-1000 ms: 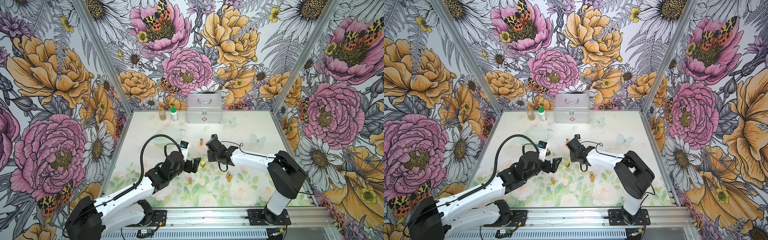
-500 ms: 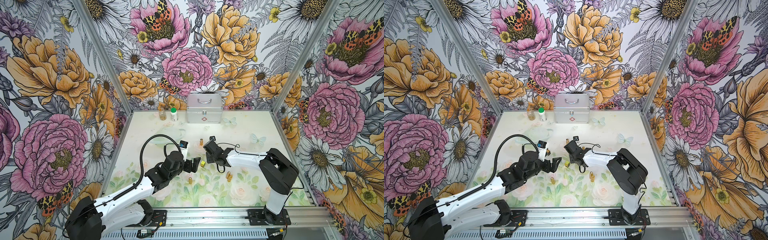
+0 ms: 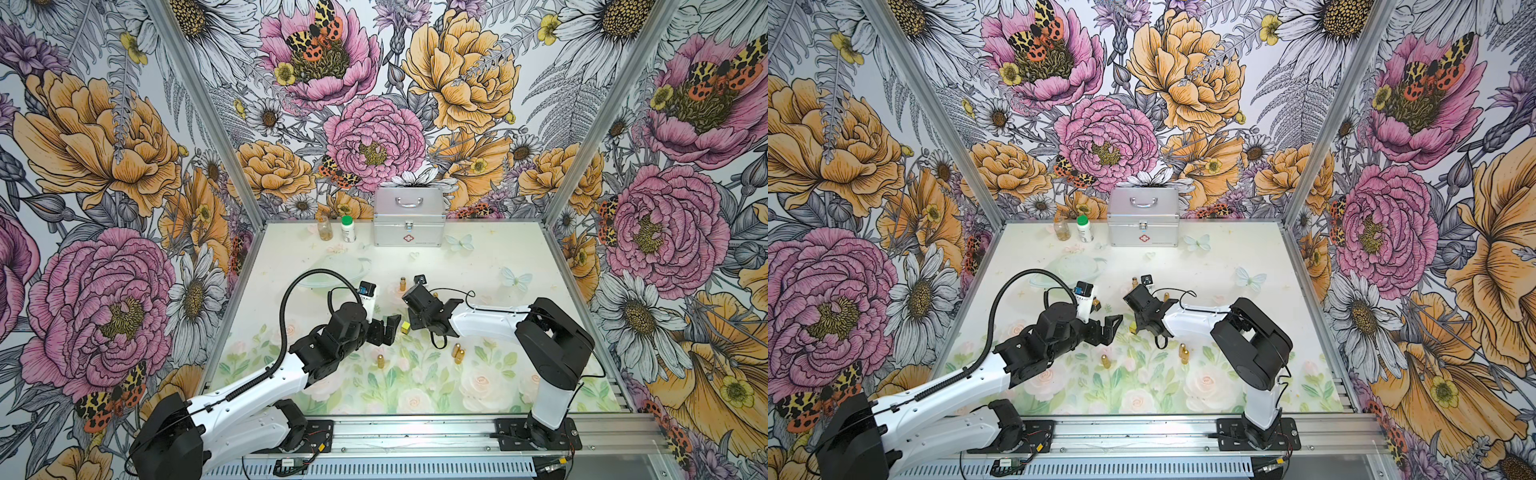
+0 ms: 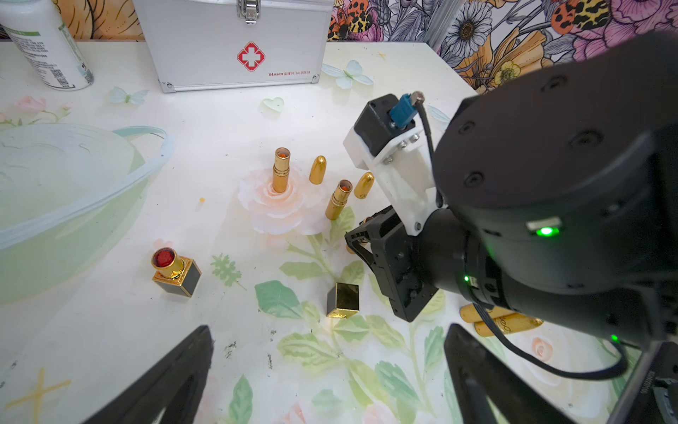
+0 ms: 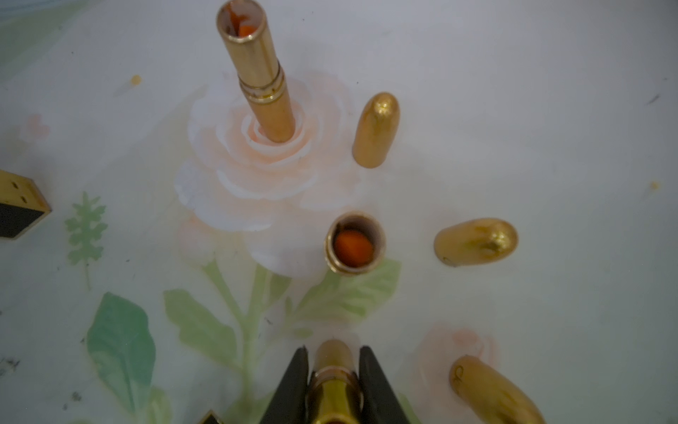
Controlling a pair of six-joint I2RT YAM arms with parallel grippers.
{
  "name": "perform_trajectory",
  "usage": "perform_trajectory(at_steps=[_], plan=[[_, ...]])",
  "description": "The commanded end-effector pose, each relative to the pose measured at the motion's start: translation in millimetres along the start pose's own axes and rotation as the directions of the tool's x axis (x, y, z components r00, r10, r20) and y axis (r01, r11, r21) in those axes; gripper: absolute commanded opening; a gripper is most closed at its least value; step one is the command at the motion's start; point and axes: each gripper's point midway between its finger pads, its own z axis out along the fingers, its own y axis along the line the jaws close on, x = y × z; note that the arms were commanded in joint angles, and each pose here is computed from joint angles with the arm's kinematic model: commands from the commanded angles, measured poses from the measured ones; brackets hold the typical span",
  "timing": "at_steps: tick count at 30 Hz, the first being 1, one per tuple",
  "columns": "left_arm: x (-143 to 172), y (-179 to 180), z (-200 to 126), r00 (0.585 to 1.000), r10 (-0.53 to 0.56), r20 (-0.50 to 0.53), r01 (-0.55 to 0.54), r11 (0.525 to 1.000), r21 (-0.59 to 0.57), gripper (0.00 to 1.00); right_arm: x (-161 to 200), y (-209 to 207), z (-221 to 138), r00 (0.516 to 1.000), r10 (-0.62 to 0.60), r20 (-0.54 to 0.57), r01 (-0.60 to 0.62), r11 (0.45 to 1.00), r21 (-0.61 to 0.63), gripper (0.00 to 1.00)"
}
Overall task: Open the lipstick cap
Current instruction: Place the lipstick at the center of the board, then pick up the lipstick at the center of the board.
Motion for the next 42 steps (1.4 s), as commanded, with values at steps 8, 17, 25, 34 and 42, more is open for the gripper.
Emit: perform_trajectory(at_steps=[8, 17, 25, 34, 42], plan=[[-1, 8, -4, 1.0, -0.01, 0.016, 0.011, 1.0, -0.022, 0.99, -20, 1, -16, 0.999, 0.003, 0.044, -0.003, 1.0, -0.002, 0.34], [-5, 7, -10, 0.999, 0.014, 0.031, -0.014, 1.0, -0.013, 0.99, -41, -5, -69, 0.999, 0.005, 0.051, -0.003, 0.999, -0.033, 0.38], [-5, -8, -18, 0.997, 0.068, 0.033, -0.069, 0.997, 0.021, 0.99, -30, -23, -118, 0.995, -0.015, -0.099, 0.007, 0.997, -0.082, 0.42], [14, -40, -24, 0.986, 0.167, 0.005, -0.167, 0.983, 0.074, 0.99, 32, -51, -149, 0.926, -0.039, -0.375, 0.007, 0.996, -0.086, 0.44], [28, -57, -25, 0.976, 0.216, -0.012, -0.214, 0.97, 0.12, 0.99, 59, -51, -137, 0.899, -0.062, -0.434, 0.024, 0.995, -0.092, 0.43]])
